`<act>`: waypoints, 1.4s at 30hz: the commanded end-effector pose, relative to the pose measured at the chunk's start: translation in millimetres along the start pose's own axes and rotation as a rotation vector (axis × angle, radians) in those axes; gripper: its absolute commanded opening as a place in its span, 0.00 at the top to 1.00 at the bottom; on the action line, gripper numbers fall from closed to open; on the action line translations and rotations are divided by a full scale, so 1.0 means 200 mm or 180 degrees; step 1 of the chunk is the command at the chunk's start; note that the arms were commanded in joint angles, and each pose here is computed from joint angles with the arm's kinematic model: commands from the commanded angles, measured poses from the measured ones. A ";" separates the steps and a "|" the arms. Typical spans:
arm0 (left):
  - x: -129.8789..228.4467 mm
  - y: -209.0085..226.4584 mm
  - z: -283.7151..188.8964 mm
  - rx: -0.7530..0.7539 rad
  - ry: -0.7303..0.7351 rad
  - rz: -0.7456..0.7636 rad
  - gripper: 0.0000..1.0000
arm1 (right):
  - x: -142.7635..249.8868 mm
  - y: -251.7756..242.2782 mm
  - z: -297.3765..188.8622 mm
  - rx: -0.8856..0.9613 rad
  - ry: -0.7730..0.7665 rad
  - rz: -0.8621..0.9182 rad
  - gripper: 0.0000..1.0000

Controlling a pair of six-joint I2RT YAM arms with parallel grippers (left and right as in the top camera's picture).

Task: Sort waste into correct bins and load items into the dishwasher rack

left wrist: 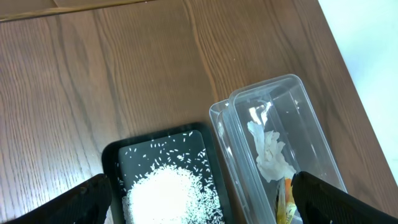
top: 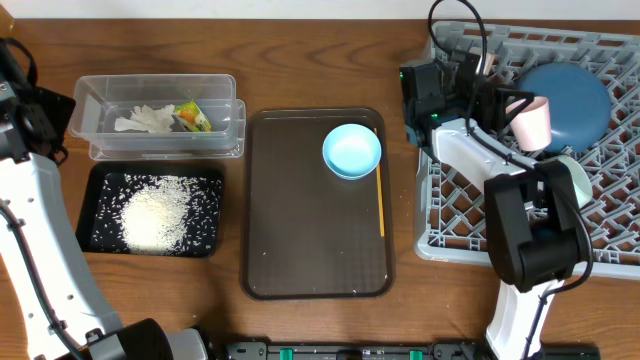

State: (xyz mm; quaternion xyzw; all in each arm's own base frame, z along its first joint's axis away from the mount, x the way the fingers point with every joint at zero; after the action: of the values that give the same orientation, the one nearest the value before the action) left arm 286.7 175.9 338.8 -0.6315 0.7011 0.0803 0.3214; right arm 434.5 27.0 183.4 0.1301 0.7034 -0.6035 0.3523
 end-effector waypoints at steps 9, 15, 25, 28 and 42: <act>-0.01 0.01 0.01 -0.0040 -0.0027 -0.0008 0.05 | -0.31 -0.51 -0.05 -0.1195 -0.0315 0.0624 0.12; -0.01 0.01 0.01 -0.0041 -0.0028 -0.0007 0.05 | -0.25 -0.48 0.03 -0.3135 -0.0063 0.0488 0.13; -0.01 0.01 0.01 -0.0040 -0.0027 -0.0008 0.05 | -0.32 -0.62 0.18 -0.3922 -0.0646 0.0158 0.20; -0.01 0.01 0.01 -0.0040 -0.0027 -0.0008 0.05 | -0.31 -0.56 0.16 -0.3883 -0.0846 -0.0281 0.13; -0.01 0.01 0.01 -0.0041 -0.0028 -0.0008 0.05 | -0.17 -0.31 0.03 -0.3397 -0.0726 -0.1837 0.17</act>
State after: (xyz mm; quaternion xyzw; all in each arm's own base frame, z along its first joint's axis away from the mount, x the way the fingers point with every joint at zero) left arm 286.7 175.9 338.8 -0.6315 0.7011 0.0804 0.3212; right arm 425.5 7.9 241.4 -0.2952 0.8925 -0.1944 0.2803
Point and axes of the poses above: each gripper's point midway between its finger pads, its own z axis out along the fingers, its own y axis along the line the jaws close on, x = y × z, the point moved 6 cm from there along -z, back along the fingers, and after that the axes turned 8 degrees about -z, right-handed, at the moved point
